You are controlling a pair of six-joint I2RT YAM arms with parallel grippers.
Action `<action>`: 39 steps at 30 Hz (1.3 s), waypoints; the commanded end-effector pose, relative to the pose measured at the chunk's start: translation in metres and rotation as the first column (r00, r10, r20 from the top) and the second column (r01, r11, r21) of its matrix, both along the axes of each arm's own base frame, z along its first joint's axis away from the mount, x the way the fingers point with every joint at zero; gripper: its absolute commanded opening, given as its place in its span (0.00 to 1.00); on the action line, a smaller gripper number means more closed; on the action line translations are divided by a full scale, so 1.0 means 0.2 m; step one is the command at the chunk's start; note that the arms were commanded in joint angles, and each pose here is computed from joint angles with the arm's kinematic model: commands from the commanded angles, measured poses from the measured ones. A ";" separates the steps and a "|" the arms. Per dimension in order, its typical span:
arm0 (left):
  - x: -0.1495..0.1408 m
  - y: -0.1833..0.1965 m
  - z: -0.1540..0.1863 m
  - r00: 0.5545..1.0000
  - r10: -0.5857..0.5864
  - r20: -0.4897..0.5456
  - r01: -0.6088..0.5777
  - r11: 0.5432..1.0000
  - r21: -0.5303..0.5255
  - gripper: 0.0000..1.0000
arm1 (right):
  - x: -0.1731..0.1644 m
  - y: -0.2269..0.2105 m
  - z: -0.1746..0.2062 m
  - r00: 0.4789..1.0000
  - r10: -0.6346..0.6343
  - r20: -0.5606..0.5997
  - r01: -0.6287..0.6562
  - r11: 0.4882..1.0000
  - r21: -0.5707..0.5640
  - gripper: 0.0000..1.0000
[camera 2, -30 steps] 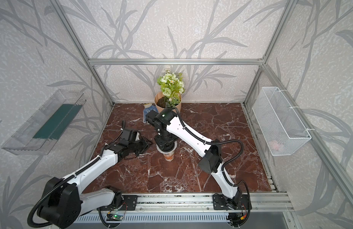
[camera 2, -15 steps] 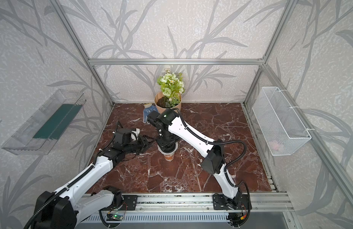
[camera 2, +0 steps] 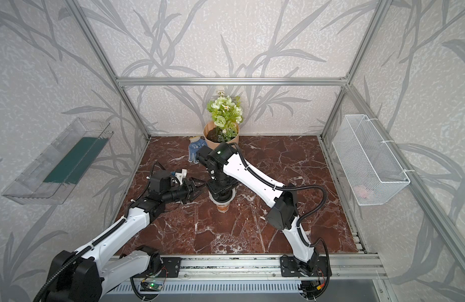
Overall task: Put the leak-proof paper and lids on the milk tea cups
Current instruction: Secure the cup lid on the cup.
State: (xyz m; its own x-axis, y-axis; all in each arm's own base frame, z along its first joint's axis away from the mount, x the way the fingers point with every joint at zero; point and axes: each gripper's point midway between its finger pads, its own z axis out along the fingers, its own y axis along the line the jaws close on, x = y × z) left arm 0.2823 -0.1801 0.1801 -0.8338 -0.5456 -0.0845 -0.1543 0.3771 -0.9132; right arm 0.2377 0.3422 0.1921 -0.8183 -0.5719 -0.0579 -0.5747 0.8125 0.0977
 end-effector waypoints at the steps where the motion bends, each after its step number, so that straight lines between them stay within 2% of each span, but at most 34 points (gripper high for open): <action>1: -0.04 0.00 0.03 1.000 -0.015 -0.003 0.015 1.000 -0.022 0.56 | -0.04 -0.04 -0.13 0.995 0.004 -0.099 -0.013 0.996 -0.093 0.67; 15: -0.09 -0.10 0.02 0.987 -0.155 -0.038 0.152 0.986 -0.068 0.60 | -0.04 -0.01 -0.12 0.995 0.008 -0.103 -0.017 0.996 -0.082 0.67; 26: -0.09 -0.12 0.03 0.982 -0.188 -0.026 0.184 0.977 -0.110 0.63 | -0.03 0.00 -0.13 0.994 0.007 -0.105 -0.016 0.996 -0.083 0.67; 39: -0.10 -0.18 0.02 0.969 -0.245 -0.036 0.238 0.961 -0.142 0.70 | -0.03 0.00 -0.14 0.994 0.013 -0.107 -0.023 0.996 -0.088 0.67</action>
State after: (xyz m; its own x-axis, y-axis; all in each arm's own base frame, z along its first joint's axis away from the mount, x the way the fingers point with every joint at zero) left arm 0.2637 -0.2093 0.1746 -0.9311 -0.3641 0.0225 -0.1447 0.3119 -0.9390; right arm 0.2424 0.3543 0.1910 -0.8127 -0.5793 -0.0633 -0.5824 0.8038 0.1216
